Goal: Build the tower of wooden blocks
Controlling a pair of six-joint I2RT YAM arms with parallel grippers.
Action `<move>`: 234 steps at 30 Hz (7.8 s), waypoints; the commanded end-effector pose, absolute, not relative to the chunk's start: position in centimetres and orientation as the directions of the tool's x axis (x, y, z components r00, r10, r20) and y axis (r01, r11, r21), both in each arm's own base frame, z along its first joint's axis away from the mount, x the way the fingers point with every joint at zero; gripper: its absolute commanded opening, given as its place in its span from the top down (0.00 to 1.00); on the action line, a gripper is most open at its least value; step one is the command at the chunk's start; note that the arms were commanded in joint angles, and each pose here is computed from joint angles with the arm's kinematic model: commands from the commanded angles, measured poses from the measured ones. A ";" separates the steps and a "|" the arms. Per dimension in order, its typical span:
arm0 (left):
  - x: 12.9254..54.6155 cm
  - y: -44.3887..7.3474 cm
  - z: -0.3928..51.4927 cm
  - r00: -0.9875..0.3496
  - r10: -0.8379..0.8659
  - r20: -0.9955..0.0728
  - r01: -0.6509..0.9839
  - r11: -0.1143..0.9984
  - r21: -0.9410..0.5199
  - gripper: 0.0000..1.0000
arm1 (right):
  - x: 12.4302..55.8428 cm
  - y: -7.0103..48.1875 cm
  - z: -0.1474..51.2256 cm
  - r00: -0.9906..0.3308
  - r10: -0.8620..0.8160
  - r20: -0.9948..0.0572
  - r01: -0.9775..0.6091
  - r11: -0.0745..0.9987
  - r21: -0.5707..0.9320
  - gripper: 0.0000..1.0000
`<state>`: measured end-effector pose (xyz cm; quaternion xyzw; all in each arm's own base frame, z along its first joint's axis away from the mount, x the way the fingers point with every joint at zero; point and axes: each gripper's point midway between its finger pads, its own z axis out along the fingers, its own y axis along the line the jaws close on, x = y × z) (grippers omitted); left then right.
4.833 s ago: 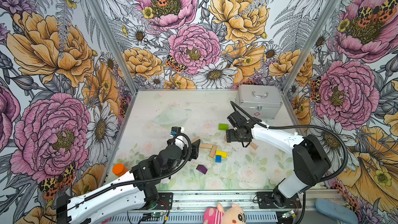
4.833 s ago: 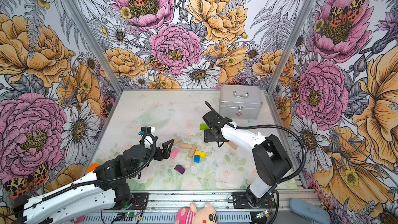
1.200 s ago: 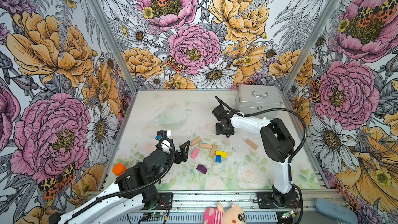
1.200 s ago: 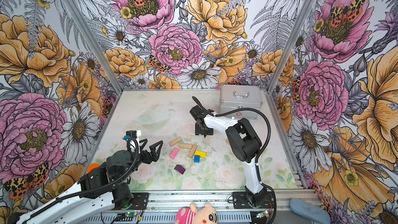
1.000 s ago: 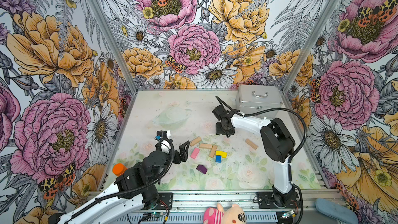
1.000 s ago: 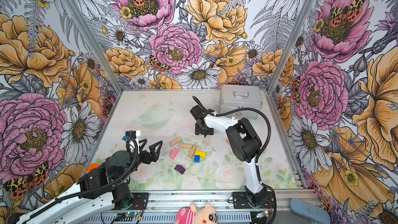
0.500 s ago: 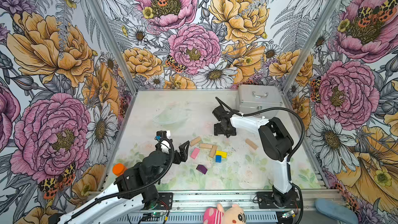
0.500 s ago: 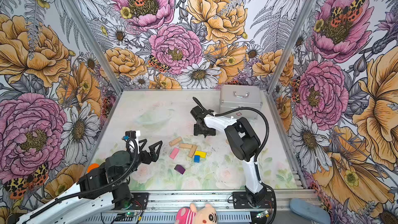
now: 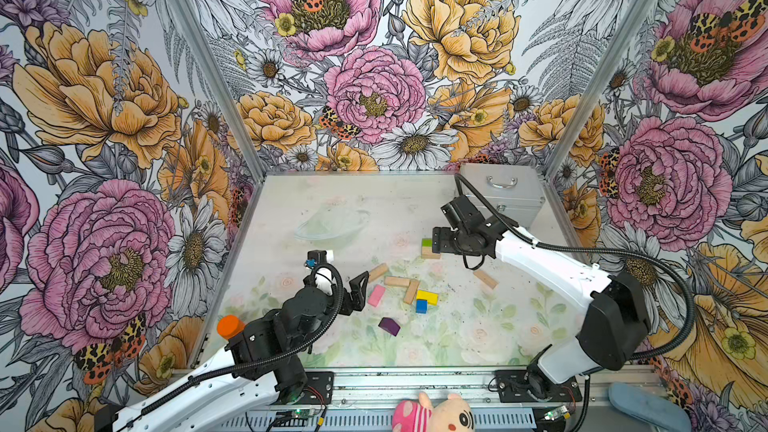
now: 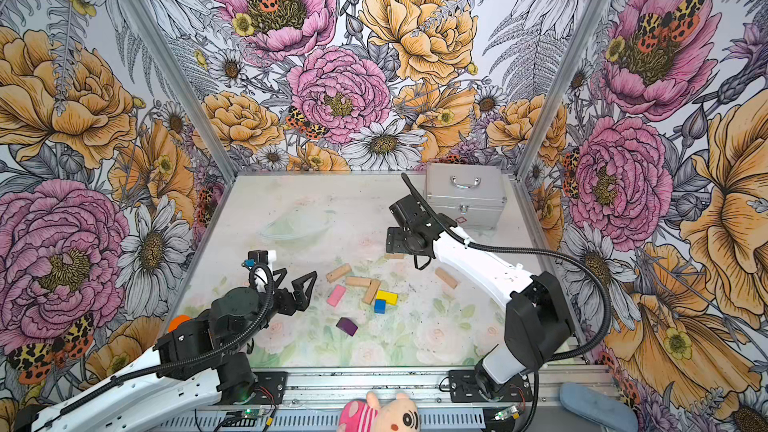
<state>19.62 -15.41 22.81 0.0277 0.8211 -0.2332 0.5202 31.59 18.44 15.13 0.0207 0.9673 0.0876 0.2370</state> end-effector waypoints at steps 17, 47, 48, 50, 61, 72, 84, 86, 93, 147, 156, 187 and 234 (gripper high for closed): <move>18.7 -26.8 21.9 -0.545 -0.030 -0.838 0.451 0.832 -0.323 0.04 | 23.9 8.0 9.1 -0.915 0.151 -0.375 0.138 0.989 0.059 0.12; 19.8 -25.3 21.8 -0.523 -0.066 -0.850 0.428 0.842 -0.329 0.03 | 28.0 12.4 6.4 -0.940 0.177 -0.293 0.079 0.945 0.318 0.24; 19.8 -25.1 21.8 -0.522 -0.069 -0.850 0.426 0.842 -0.330 0.03 | 28.0 13.0 7.0 -0.938 0.172 -0.300 0.061 0.936 0.348 0.24; 19.8 -24.8 21.8 -0.521 -0.073 -0.850 0.424 0.843 -0.332 0.03 | 28.0 13.9 7.8 -0.936 0.170 -0.308 0.037 0.918 0.394 0.24; 19.4 -23.3 21.8 -0.517 -0.098 -0.851 0.407 0.846 -0.345 0.04 | 29.3 11.5 7.4 -0.918 0.193 -0.346 0.097 0.956 0.275 0.33; 19.6 -22.4 21.8 -0.510 -0.114 -0.852 0.381 0.859 -0.343 0.03 | 30.5 9.5 4.1 -0.941 0.156 -0.300 0.130 0.986 0.106 0.56; 20.1 -22.8 21.3 -0.521 -0.102 -0.847 0.378 0.863 -0.336 0.04 | 30.6 9.8 3.3 -0.945 0.181 -0.272 0.141 0.977 0.162 0.78; 20.1 -22.8 21.3 -0.521 -0.103 -0.847 0.377 0.863 -0.337 0.03 | 30.6 10.8 3.5 -0.945 0.193 -0.263 0.133 0.964 0.228 0.80; 20.0 -22.6 21.3 -0.522 -0.113 -0.845 0.375 0.860 -0.347 0.04 | 30.2 15.1 4.5 -0.954 0.230 -0.192 0.109 0.864 0.492 0.83; 16.4 -25.1 19.9 -0.574 0.046 -0.818 0.573 0.736 -0.360 0.03 | 29.2 12.6 3.1 -0.964 0.150 -0.222 0.132 0.987 0.092 0.54; 14.5 -27.2 16.9 -0.614 0.248 -0.749 0.660 0.682 -0.315 0.03 | 29.7 12.7 2.2 -0.969 0.142 -0.200 0.130 0.989 0.071 0.66; 16.7 -25.7 16.9 -0.589 0.239 -0.772 0.640 0.722 -0.265 0.03 | 38.2 23.1 8.4 -0.955 0.019 -0.295 -0.034 0.985 0.171 0.76; 17.3 -25.1 17.2 -0.583 0.212 -0.784 0.623 0.736 -0.264 0.02 | 39.0 24.3 5.9 -0.969 0.006 -0.246 -0.023 0.993 0.117 0.73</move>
